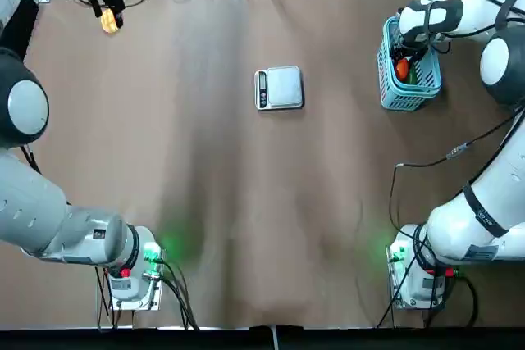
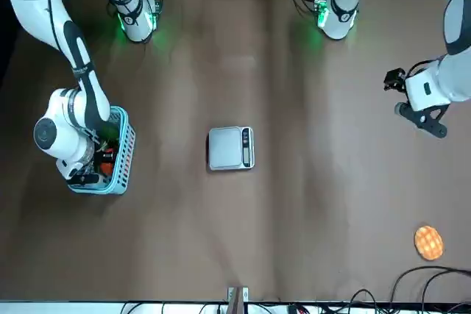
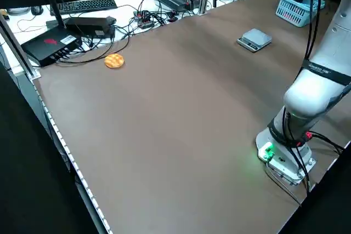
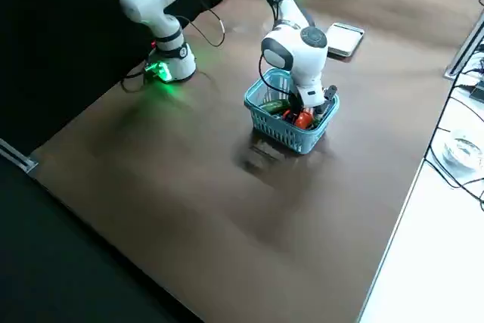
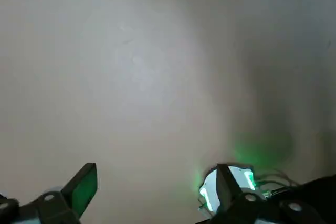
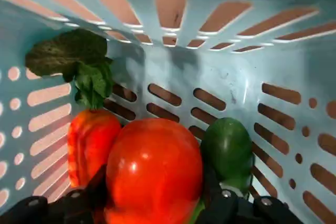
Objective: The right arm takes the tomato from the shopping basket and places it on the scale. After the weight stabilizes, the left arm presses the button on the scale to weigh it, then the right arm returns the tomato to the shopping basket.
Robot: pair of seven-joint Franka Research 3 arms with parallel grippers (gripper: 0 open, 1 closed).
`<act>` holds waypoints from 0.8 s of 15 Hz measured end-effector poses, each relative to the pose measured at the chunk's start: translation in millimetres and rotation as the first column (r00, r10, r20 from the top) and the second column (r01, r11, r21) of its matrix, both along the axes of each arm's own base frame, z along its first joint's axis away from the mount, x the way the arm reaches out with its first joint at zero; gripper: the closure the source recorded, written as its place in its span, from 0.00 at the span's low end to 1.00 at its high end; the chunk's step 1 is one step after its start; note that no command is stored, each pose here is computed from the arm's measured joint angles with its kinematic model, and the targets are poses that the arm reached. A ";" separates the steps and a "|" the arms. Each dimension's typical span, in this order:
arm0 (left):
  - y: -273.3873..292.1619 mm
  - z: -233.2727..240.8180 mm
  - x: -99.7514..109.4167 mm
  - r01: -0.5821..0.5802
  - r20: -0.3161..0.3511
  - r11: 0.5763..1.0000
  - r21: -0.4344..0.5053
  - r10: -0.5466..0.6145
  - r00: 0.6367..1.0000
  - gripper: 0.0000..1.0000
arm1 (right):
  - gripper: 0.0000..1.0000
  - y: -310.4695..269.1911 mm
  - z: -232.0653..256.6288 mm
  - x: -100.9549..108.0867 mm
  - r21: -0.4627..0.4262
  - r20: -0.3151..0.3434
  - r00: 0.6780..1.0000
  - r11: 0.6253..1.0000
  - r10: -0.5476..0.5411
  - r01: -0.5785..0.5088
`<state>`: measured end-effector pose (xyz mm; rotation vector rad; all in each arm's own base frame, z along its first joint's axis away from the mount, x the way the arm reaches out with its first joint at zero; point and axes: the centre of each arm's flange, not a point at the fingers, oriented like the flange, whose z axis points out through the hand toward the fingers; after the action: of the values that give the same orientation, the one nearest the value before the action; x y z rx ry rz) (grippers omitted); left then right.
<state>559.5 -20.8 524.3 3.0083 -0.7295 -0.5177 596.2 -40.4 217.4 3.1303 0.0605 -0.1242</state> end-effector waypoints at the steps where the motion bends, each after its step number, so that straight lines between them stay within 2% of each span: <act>1: -3.2 -2.4 1.0 0.028 -0.004 1.000 -0.008 -0.028 1.000 0.00 | 0.27 0.0 0.2 0.1 0.000 0.000 1.000 1.000 0.000 0.000; 5: -13.5 -5.7 10.4 0.119 0.040 0.992 -0.031 -0.117 0.992 0.00 | 0.27 0.0 22.2 8.3 0.000 0.021 1.000 1.000 0.007 -0.007; 6: -14.3 -5.3 11.3 0.150 0.046 0.988 -0.039 -0.148 0.988 0.00 | 0.27 0.7 40.1 12.4 0.001 0.024 1.000 1.000 0.017 -0.017; 7: -18.8 -3.6 12.2 0.227 0.054 0.972 -0.059 -0.224 0.973 0.00 | 0.27 4.8 86.7 19.0 0.007 0.023 0.999 0.999 0.036 -0.036; 8: -23.0 -2.7 12.4 0.257 0.058 0.964 -0.066 -0.254 0.966 0.00 | 0.27 8.6 111.7 21.0 0.009 0.022 0.999 0.999 0.045 -0.046; 12: -49.7 8.8 13.5 0.389 0.092 0.917 -0.087 -0.381 0.920 0.00 | 0.27 28.7 195.5 21.0 0.019 -0.011 0.997 0.997 0.080 -0.080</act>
<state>572.9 -70.6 533.1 2.8033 -1.3250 -0.3569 617.2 -11.7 412.8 3.1398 0.1879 -0.1422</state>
